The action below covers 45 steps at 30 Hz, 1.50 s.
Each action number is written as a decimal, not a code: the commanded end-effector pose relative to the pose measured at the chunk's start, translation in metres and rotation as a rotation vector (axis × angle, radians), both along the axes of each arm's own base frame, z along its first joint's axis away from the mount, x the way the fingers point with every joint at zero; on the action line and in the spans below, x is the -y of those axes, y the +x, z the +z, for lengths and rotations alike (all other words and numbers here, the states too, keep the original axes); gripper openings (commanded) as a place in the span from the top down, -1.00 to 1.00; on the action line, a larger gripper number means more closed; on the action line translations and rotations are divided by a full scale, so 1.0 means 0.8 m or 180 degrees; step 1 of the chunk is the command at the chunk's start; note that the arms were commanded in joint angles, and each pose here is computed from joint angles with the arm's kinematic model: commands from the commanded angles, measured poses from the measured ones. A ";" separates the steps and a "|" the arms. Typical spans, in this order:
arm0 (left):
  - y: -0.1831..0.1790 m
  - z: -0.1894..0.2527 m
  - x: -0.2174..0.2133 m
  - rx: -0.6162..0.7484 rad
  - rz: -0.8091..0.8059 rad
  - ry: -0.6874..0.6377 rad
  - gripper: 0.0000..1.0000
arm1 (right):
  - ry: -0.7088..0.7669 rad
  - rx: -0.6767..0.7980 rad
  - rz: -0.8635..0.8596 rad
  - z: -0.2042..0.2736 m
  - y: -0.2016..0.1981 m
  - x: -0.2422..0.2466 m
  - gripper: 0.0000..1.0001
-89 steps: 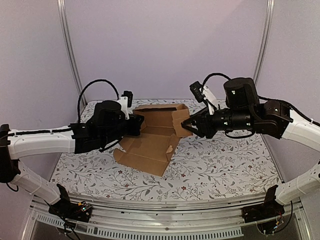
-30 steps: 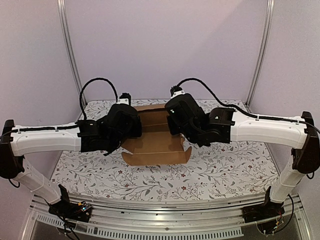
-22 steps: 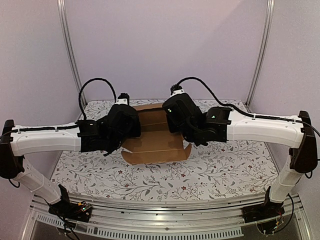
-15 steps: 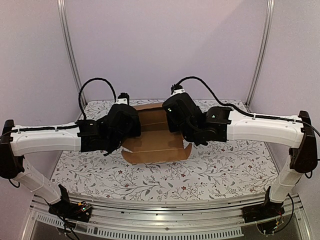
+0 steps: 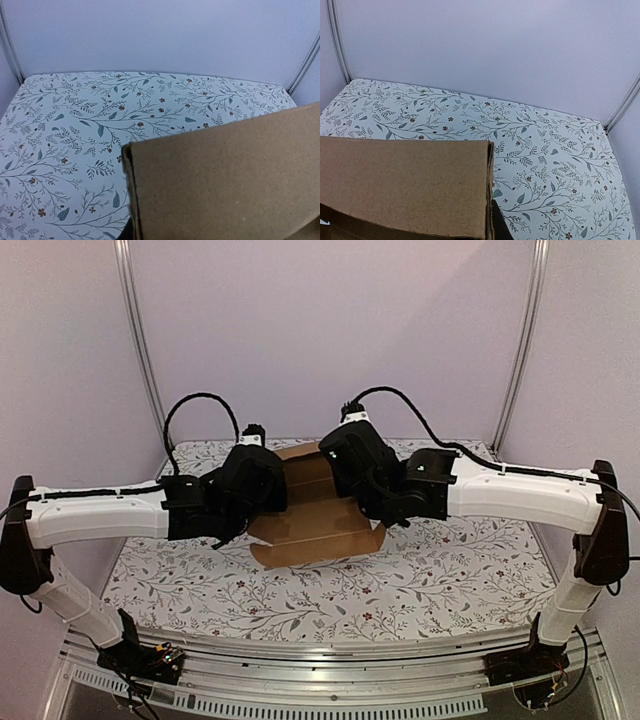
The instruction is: Fold the paper box
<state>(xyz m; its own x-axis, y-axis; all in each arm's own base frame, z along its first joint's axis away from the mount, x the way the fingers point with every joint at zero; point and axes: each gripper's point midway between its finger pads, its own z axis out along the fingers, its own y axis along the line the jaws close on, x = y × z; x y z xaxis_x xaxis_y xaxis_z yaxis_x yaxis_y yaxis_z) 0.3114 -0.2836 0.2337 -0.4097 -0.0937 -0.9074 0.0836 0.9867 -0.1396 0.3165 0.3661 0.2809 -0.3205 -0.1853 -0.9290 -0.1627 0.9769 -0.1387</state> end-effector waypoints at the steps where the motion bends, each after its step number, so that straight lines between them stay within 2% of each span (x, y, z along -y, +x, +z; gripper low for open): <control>1: -0.025 0.015 0.061 -0.0067 -0.0517 -0.0326 0.70 | 0.0175 -0.0085 0.0314 -0.003 -0.011 -0.044 1.00; 8: -0.024 0.013 0.057 -0.0082 -0.0453 -0.0303 0.59 | 0.0173 -0.0102 0.0288 -0.007 -0.004 -0.042 1.00; 16: -0.024 0.015 0.049 -0.0053 -0.0403 -0.0229 0.35 | 0.0140 -0.0126 0.0260 -0.013 0.003 -0.037 1.00; 28: -0.025 0.018 0.003 0.0037 -0.0117 0.0033 0.15 | 0.0109 -0.0212 0.0329 -0.028 0.007 -0.027 1.00; 33: -0.033 0.024 0.008 -0.0033 -0.0390 0.0061 -0.02 | 0.0060 -0.0256 0.0288 -0.038 0.017 -0.014 1.00; 39: -0.046 0.024 -0.001 -0.0117 -0.0528 0.0101 -0.09 | 0.0124 -0.0349 0.0282 -0.055 0.033 0.003 1.00; 45: -0.059 0.027 -0.001 -0.0085 -0.0908 0.0286 -0.10 | 0.0245 -0.0276 0.0700 -0.079 0.042 0.000 1.00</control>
<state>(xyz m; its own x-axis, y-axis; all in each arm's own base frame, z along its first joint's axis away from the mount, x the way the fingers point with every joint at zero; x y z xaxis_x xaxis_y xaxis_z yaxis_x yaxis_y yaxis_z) 0.2783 -0.2811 0.2636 -0.4276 -0.0088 -0.9039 0.2503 0.9597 -0.1277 0.3472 0.3584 0.2086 -0.4214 -0.2287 -0.8776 -0.2772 0.9538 -0.1154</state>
